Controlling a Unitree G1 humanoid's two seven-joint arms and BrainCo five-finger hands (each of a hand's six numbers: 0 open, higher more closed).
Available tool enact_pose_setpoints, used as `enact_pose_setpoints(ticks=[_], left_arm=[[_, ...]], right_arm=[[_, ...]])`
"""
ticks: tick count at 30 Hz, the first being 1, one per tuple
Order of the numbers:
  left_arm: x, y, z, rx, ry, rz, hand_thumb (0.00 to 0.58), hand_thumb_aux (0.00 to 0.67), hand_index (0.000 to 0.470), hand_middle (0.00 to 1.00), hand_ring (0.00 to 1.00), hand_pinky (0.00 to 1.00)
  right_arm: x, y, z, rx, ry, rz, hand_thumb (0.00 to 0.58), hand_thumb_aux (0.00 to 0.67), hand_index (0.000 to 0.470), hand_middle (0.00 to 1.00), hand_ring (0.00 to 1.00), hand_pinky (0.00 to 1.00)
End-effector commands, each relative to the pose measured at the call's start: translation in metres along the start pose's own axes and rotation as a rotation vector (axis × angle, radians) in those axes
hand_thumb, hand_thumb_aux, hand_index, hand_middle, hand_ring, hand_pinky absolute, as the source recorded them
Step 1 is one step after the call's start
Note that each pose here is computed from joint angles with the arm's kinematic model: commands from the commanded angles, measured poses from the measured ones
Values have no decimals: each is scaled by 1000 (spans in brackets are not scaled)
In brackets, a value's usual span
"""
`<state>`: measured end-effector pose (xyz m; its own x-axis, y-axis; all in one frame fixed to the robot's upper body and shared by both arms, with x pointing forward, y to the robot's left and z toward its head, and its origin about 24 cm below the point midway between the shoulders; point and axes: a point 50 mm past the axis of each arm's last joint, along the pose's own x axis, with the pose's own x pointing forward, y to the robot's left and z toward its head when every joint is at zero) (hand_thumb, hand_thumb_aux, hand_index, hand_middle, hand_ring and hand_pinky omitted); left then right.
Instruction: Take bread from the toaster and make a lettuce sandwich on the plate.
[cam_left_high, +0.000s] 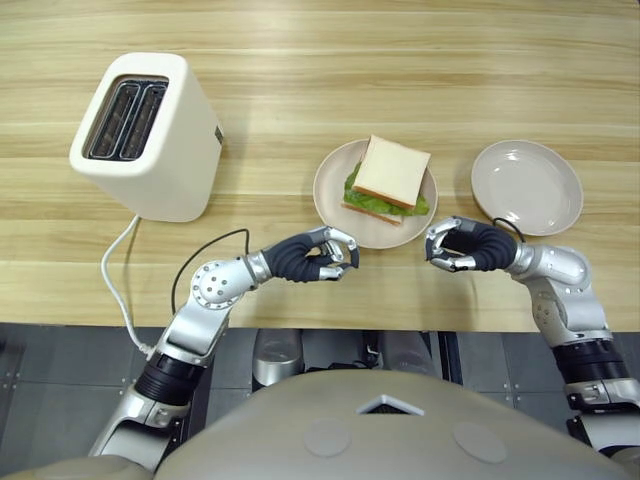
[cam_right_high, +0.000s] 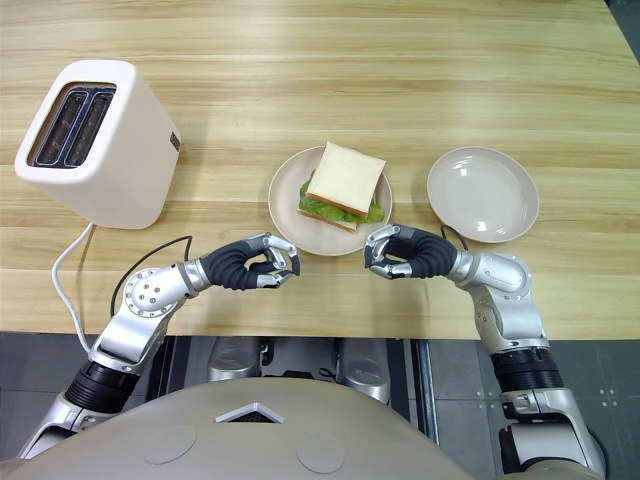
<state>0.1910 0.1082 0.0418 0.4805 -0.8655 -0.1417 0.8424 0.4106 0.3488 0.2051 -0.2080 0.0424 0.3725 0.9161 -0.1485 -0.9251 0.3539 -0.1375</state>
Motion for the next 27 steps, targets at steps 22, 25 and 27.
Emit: enact_pose_setpoints(ticks=[22, 25, 27], left_arm=[[57, 64, -57, 688, 342, 294, 580, 670, 460, 1000, 1000, 1000], [59, 79, -62, 684, 387, 338, 580, 670, 460, 1000, 1000, 1000], [62, 82, -65, 664, 399, 346, 580, 670, 460, 1000, 1000, 1000]], right_arm=[[60, -51, -40, -895, 419, -124, 580, 670, 460, 1000, 1000, 1000], [69, -70, -45, -912, 488, -154, 580, 670, 460, 1000, 1000, 1000], [74, -80, -46, -936, 538, -184, 580, 670, 460, 1000, 1000, 1000]])
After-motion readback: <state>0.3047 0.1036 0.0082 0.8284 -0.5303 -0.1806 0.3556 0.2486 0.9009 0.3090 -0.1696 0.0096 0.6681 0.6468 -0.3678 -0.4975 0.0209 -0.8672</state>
